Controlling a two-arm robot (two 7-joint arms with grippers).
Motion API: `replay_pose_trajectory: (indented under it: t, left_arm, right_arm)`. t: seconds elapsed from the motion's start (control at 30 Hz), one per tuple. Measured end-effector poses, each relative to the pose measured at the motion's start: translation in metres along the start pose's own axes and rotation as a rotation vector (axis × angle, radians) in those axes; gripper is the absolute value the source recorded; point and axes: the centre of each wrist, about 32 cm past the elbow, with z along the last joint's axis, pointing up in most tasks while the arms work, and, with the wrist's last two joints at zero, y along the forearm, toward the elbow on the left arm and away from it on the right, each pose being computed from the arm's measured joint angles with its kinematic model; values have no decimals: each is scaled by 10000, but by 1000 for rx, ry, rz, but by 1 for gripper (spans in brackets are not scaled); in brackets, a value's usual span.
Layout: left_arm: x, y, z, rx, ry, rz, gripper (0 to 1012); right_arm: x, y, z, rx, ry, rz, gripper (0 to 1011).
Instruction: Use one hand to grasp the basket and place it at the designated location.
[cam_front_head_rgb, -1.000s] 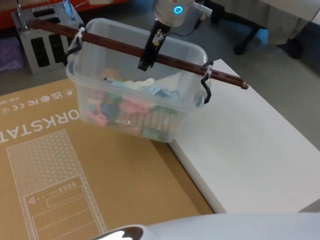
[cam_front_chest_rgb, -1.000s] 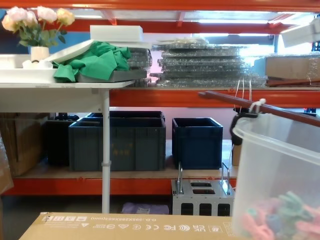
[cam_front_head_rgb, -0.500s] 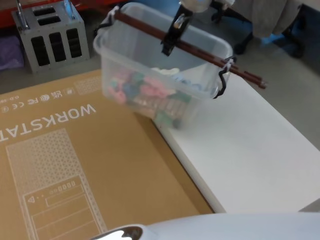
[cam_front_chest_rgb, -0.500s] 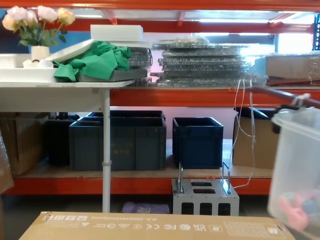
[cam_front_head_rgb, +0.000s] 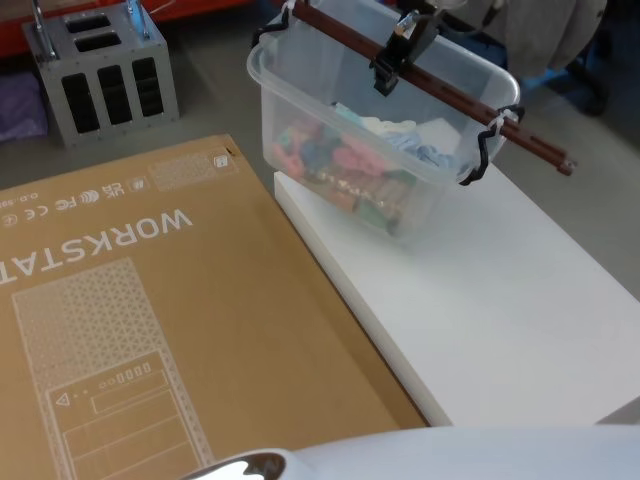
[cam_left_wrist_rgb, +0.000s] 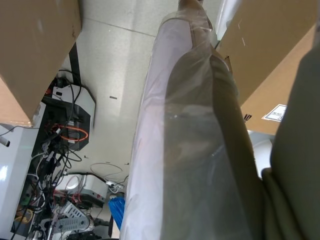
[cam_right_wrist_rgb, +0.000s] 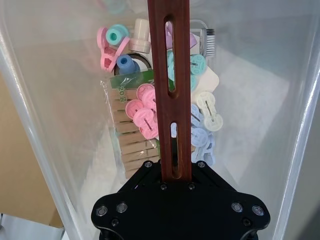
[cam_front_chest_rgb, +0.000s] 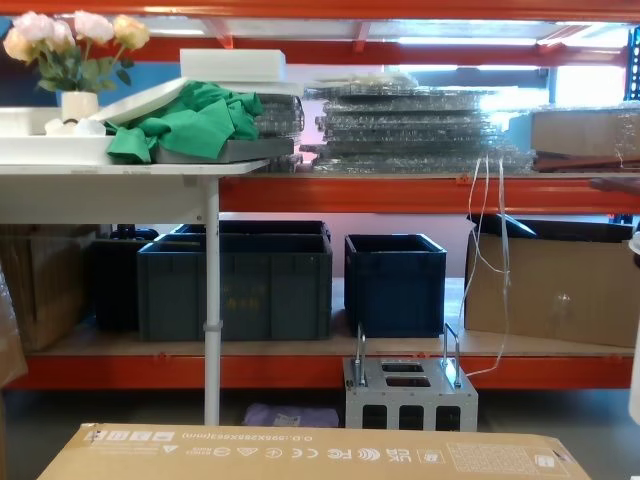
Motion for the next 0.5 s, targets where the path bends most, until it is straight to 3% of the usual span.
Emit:
replay_pose_trajectory:
  t: [0.13,0.5]
  left_arm:
    - [0,0,0,0,0,0,0]
    - [0,0,-2,0,0,0,0]
  right_arm:
    - [-26,-1,-39,-4,22,2,1]
    - [-260,12,-323,-23,195,22,1]
